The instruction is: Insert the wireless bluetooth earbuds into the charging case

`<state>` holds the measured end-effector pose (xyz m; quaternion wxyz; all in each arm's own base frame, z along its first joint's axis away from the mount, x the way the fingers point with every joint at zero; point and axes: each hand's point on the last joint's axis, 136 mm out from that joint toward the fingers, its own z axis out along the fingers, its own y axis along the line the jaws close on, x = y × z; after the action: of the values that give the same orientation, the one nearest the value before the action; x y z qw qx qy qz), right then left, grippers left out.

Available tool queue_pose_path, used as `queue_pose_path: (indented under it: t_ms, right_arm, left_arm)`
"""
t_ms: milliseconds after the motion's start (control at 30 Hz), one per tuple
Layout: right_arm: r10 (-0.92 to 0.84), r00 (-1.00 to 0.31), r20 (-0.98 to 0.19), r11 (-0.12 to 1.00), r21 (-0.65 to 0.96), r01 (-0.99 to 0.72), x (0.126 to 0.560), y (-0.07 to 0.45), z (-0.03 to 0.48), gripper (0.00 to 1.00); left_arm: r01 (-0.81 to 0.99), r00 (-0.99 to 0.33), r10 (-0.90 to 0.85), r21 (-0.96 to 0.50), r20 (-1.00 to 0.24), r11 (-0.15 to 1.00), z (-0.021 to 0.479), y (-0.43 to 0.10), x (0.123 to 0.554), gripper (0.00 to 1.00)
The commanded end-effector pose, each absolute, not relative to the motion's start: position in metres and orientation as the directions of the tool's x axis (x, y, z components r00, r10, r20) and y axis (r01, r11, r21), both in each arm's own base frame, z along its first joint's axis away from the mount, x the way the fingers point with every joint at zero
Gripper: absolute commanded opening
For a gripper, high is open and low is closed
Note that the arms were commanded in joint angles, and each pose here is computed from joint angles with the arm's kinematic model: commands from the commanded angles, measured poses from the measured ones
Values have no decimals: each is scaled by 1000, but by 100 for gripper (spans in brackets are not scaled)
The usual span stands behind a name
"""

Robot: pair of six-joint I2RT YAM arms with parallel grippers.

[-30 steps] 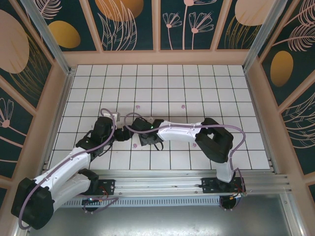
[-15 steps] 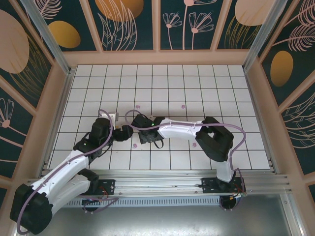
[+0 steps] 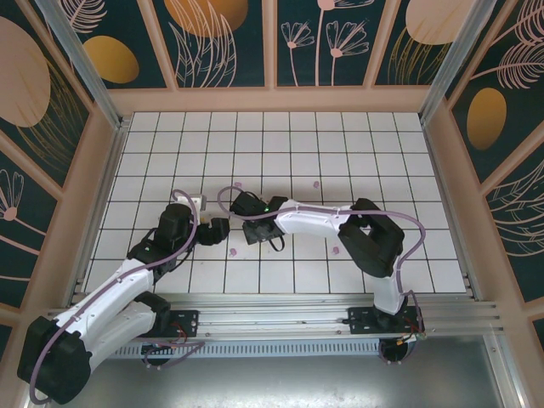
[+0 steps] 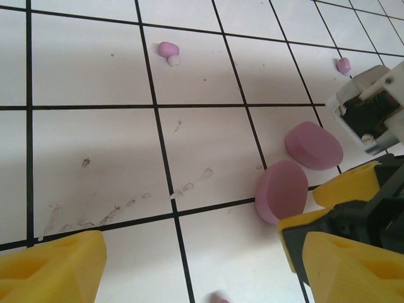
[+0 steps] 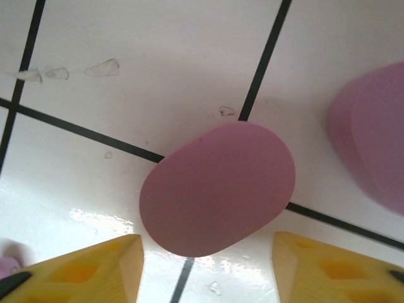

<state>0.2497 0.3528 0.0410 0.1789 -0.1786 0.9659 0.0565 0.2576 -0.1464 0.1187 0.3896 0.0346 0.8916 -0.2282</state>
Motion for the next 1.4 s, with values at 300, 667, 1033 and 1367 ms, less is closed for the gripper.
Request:
queue_pose_path:
  t_ms: [300,667,1033,1367]
  right_arm:
    - [160,-929,-335,946,319,48,252,363,74,76]
    - [209,-922,-326,967,212,144,257,362,43,78]
    - [128,-929,-347,988,121,92,264,360,23,58]
    - [-120,-888,-443,989,28,-148,263,341,56,35]
  left_arm:
    - [183,-653,-149,-345,-743,921,126,-133,265,82]
    - [200,-645,-148,-353,-750,914,129,-136,265,83]
    - [198,-648,-147,-352,-747,915,122,-134,262,83]
    - [269,-576,-145,-354,-805,896,147,-138,261,82]
